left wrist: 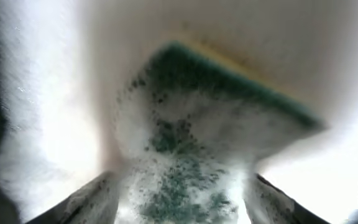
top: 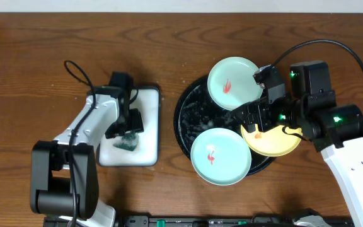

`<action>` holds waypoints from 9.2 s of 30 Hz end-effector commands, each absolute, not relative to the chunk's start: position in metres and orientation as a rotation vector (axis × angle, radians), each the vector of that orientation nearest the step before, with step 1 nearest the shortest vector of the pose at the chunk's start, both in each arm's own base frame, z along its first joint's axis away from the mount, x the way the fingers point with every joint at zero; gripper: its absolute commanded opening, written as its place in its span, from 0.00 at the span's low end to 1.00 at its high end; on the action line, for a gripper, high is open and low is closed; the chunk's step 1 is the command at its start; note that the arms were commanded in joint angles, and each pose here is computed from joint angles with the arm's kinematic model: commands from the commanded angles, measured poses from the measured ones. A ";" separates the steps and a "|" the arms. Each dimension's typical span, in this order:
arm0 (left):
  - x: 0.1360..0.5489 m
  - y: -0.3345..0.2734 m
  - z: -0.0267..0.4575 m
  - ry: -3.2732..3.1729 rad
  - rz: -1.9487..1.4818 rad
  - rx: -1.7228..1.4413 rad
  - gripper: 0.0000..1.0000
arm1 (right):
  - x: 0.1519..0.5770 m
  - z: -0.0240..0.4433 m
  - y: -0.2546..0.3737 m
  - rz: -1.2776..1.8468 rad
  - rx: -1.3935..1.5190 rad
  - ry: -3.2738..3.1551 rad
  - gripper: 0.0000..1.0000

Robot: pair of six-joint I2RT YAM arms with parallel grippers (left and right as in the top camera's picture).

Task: Clean dirty plates on tray and stack at the side
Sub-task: 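Lift the sponge with the left gripper and carry it toward the back pale green plate, then hold the back plate with the right gripper and scrub it with the sponge, then return the sponge with the left gripper to the white tray, then grip the back pale green plate rim with the right gripper and lift it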

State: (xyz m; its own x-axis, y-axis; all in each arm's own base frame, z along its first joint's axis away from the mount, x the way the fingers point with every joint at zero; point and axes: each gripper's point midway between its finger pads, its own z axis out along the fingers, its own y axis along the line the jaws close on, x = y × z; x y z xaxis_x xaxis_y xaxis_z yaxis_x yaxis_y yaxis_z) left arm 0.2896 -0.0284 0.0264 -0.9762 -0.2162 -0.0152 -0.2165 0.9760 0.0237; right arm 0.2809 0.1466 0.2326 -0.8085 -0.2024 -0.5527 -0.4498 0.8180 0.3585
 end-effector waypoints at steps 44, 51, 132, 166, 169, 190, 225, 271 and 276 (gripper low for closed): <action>0.356 -0.069 0.155 2.884 -0.319 -0.273 0.08 | 0.399 0.170 0.067 0.152 -0.043 2.616 0.65; 0.365 -0.077 0.159 2.843 -0.386 -0.256 0.08 | 0.428 0.107 0.043 0.229 0.065 2.707 0.56; 0.391 -0.332 -0.013 2.883 -0.670 -0.224 0.07 | 0.384 0.004 0.101 0.163 0.177 3.047 0.01; 0.436 -0.179 0.002 2.875 -0.104 -0.244 0.08 | 0.381 0.004 0.100 0.159 0.178 3.058 0.01; 0.442 -0.184 0.021 2.821 -0.094 -0.192 0.07 | 0.381 0.004 0.100 0.158 0.178 3.059 0.01; 0.366 -0.362 -0.007 2.948 -0.770 0.002 0.08 | 0.379 0.004 0.100 0.156 0.180 3.065 0.01; 0.444 -0.230 0.094 2.744 0.054 0.085 0.08 | 0.375 0.004 0.098 0.143 0.142 3.083 0.01; 0.329 -0.018 0.064 3.114 0.155 -0.590 0.47 | 0.413 0.154 0.103 -0.337 -0.584 2.558 0.01; 0.329 -0.018 0.064 3.114 0.155 -0.590 0.47 | 0.413 0.171 0.101 -0.629 -0.644 2.456 0.01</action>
State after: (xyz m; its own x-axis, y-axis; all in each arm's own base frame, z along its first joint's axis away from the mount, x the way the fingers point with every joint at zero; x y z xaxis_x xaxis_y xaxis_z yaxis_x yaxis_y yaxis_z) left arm 0.3284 -0.0190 0.0625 -0.9305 -0.3659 0.0146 -0.3626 0.9264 0.1017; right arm 0.4100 0.1114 0.1480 -0.7963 -0.4516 -0.4024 -0.3318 0.8824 -0.3336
